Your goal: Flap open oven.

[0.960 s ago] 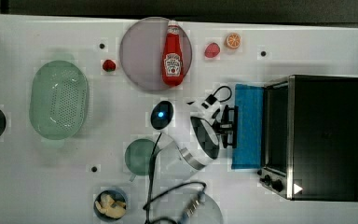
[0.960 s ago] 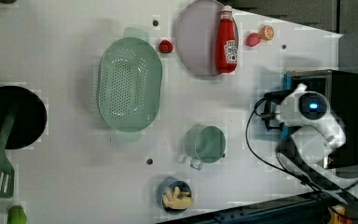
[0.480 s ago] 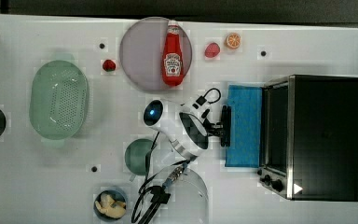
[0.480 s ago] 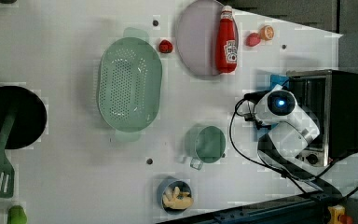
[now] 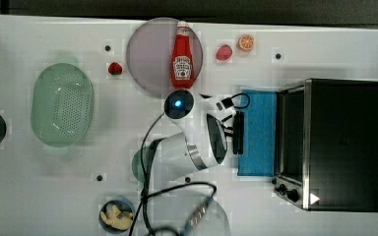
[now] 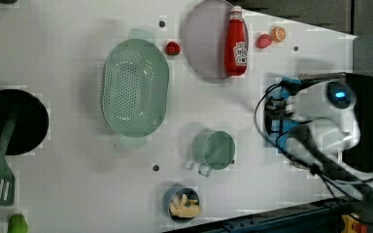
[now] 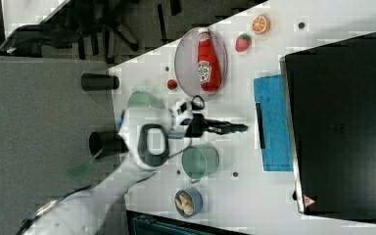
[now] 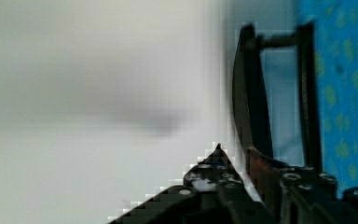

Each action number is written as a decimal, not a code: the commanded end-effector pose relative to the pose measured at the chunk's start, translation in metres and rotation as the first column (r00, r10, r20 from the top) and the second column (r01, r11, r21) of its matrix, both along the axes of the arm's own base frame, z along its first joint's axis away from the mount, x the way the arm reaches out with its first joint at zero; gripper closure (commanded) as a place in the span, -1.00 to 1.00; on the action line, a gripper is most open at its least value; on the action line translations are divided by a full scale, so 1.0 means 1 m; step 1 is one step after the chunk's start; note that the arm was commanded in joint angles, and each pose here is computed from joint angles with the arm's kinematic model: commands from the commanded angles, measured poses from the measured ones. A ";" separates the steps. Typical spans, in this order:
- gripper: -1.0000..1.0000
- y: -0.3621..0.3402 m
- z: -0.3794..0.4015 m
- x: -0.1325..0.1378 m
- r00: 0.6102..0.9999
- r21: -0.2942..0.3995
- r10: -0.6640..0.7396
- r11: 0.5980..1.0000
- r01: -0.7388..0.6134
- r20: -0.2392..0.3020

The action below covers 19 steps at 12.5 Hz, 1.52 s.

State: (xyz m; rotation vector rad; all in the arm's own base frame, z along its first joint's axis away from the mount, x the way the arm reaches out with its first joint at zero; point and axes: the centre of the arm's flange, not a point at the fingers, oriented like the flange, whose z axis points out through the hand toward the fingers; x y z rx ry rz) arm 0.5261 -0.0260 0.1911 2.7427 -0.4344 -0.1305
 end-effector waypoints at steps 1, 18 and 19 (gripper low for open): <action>0.65 -0.010 0.148 0.039 0.927 0.182 -0.272 0.956 0.230 0.258; 0.65 -0.024 0.406 -0.005 0.867 0.302 -0.494 0.839 0.453 0.073; 0.65 -0.024 0.405 -0.005 0.867 0.301 -0.494 0.839 0.453 0.072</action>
